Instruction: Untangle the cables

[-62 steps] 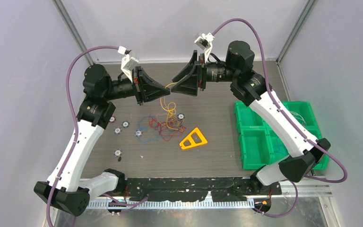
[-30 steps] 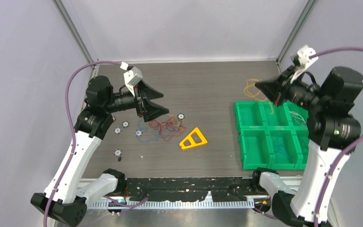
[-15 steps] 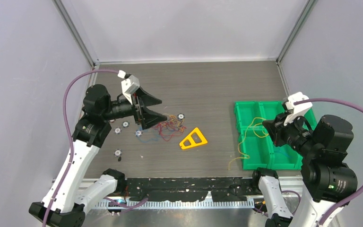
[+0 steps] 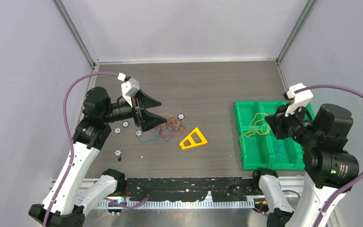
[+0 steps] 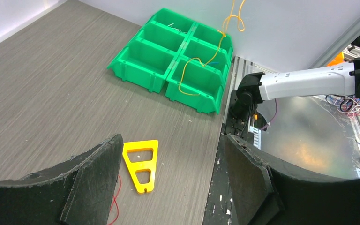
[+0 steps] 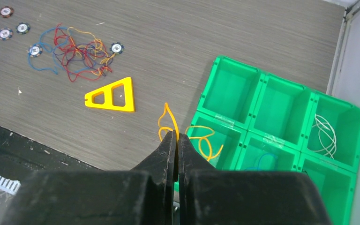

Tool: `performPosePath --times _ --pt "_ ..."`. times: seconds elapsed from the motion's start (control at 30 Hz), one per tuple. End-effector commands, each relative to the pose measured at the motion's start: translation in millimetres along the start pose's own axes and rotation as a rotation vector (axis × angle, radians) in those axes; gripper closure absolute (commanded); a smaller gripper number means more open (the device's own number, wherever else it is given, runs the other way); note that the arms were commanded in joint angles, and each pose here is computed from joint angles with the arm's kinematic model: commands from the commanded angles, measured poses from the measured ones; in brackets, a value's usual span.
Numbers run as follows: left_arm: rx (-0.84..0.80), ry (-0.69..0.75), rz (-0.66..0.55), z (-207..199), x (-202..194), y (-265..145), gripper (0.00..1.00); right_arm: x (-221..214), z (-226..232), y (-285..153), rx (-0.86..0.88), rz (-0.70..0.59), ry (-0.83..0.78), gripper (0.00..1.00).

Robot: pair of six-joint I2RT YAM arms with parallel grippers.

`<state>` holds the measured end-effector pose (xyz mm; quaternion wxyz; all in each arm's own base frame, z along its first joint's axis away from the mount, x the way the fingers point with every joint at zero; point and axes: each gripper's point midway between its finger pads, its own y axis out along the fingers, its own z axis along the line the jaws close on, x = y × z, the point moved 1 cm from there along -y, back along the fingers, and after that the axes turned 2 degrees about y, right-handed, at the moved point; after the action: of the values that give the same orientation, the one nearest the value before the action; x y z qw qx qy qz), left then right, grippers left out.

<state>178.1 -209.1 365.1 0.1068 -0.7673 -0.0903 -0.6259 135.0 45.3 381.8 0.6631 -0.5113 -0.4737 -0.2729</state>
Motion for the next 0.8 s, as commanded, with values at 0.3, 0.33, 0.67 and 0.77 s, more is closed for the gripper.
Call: performPosePath --times 0.3,0.33,0.67,0.77 --pt "0.016 0.012 0.003 10.1 1.9 4.2 0.20 44.2 -15.1 -7.8 -0.076 -0.087 -0.036 0.95" --pt "0.017 0.012 0.002 10.7 2.3 4.6 0.20 46.9 -17.6 -8.5 -0.090 -0.089 -0.035 0.95" --pt "0.015 0.025 -0.008 9.9 10.6 4.7 0.20 44.6 -33.2 -13.1 -0.182 -0.057 -0.046 0.94" --pt "0.014 0.026 -0.007 8.8 10.8 4.1 0.20 32.4 -41.4 -5.4 -0.205 -0.028 -0.063 0.95"
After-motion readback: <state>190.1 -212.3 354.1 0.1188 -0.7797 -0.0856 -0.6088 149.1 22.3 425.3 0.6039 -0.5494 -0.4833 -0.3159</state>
